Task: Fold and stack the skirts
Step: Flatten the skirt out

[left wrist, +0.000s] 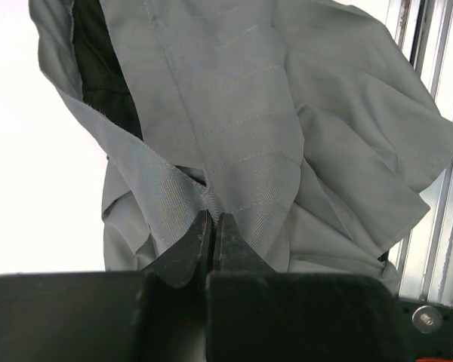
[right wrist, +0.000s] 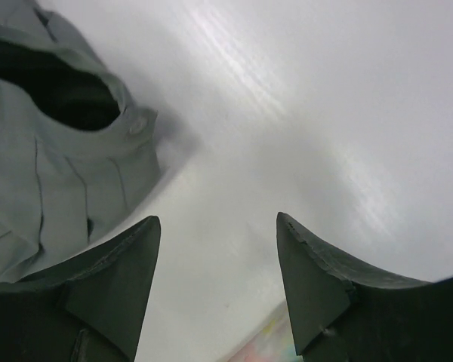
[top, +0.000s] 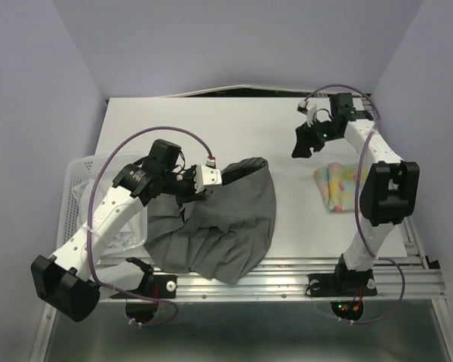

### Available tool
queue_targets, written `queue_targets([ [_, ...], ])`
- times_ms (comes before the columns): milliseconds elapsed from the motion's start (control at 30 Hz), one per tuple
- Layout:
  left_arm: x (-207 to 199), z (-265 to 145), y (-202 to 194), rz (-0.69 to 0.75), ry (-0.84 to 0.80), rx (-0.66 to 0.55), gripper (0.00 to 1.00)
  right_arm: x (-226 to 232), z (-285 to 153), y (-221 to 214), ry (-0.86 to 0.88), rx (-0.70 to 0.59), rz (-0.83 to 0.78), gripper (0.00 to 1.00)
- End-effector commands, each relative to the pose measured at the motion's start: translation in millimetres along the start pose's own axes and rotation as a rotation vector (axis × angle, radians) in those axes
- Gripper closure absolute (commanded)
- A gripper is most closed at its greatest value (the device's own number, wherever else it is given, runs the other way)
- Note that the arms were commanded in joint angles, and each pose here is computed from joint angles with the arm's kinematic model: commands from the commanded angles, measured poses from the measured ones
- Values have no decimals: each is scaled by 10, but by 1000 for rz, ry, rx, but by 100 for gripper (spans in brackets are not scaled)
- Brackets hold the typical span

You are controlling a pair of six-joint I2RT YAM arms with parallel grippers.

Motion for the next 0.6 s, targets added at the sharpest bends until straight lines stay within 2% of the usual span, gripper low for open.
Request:
queue_targets([
  [0, -66, 40, -89, 44, -48, 9, 100, -19, 188, 552, 44, -64, -102, 33],
  [67, -78, 46, -111, 45, -52, 12, 100, 134, 360, 720, 74, -46, -131, 34],
  [233, -88, 39, -148, 46, -42, 12, 100, 288, 832, 823, 74, -7, -161, 35],
  [400, -82, 11, -126, 42, -19, -2, 100, 306, 1173, 772, 102, 62, -155, 37],
  [533, -24, -36, -74, 24, 24, -25, 100, 333, 1327, 601, 130, 133, -173, 44],
  [567, 8, -48, -55, 12, 40, -33, 100, 327, 1313, 577, 121, 146, -174, 50],
])
Point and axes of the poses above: each gripper's point midway between its finger pads, its own z axis out along the fingers, its own x axis along the line the jaws close on, y = z × x, the point moved 3 cm from there along -z, back along the fingers, and after that the axes turned 11 degrees about -z, right-handed, at the moved point
